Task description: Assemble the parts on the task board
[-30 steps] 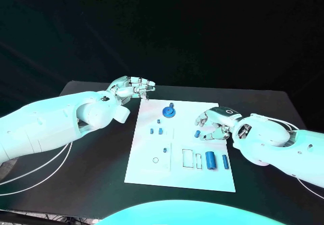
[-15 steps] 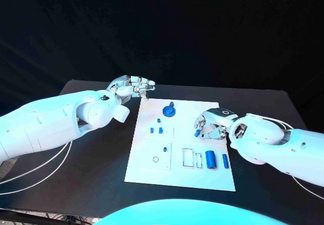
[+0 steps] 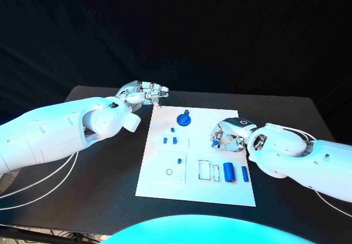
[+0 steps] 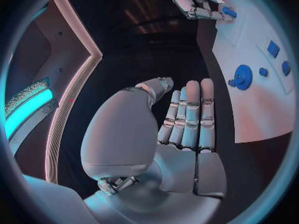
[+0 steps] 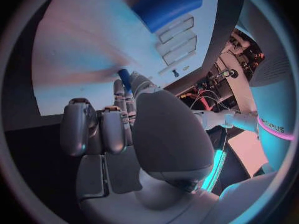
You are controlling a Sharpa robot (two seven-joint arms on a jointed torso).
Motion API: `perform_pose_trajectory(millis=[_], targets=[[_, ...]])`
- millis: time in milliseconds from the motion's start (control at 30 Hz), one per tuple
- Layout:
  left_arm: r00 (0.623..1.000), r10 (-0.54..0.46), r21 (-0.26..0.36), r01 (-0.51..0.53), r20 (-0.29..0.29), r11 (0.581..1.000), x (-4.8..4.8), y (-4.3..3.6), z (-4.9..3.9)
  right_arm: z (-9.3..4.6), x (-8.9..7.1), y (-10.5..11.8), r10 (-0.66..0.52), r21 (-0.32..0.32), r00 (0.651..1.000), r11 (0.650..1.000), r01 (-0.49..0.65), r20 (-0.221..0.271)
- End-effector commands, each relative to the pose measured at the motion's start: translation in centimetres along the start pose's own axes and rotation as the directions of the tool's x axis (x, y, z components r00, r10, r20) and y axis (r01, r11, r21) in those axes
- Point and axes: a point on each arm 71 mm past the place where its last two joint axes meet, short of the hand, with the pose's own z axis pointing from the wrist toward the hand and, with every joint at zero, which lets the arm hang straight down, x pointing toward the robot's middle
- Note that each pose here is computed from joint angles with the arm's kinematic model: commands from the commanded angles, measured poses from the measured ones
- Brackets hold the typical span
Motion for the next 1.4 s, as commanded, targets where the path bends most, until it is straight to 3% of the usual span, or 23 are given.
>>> perform_pose_trajectory(millis=[33, 633, 867, 1133, 1400], targets=[[1.0, -0.006, 0.003, 0.006, -0.018, 1.0, 0.24, -0.08, 0.02, 0.0, 0.1, 0.1, -0.005, -0.011, 1.0, 1.0, 0.005, -0.007], [1.0, -0.004, 0.001, 0.004, -0.013, 1.0, 0.07, -0.05, 0.03, -0.2, -0.4, 0.7, 0.008, -0.028, 0.996, 1.0, -0.005, 0.086], [1.0, -0.004, 0.0, 0.004, -0.013, 1.0, 0.1, -0.02, 0.13, -0.9, -1.5, 1.6, 0.028, -0.057, 0.991, 0.998, -0.02, 0.133], [1.0, -0.006, -0.001, 0.006, -0.015, 1.0, 0.2, 0.03, 0.33, -1.5, -3.0, 4.0, 0.062, -0.124, 0.984, 0.991, -0.042, 0.164], [1.0, -0.006, -0.002, 0.006, -0.013, 1.0, 0.2, 0.12, 0.55, -0.9, -2.5, 8.4, 0.109, -0.241, 0.984, 0.968, -0.073, 0.143]])
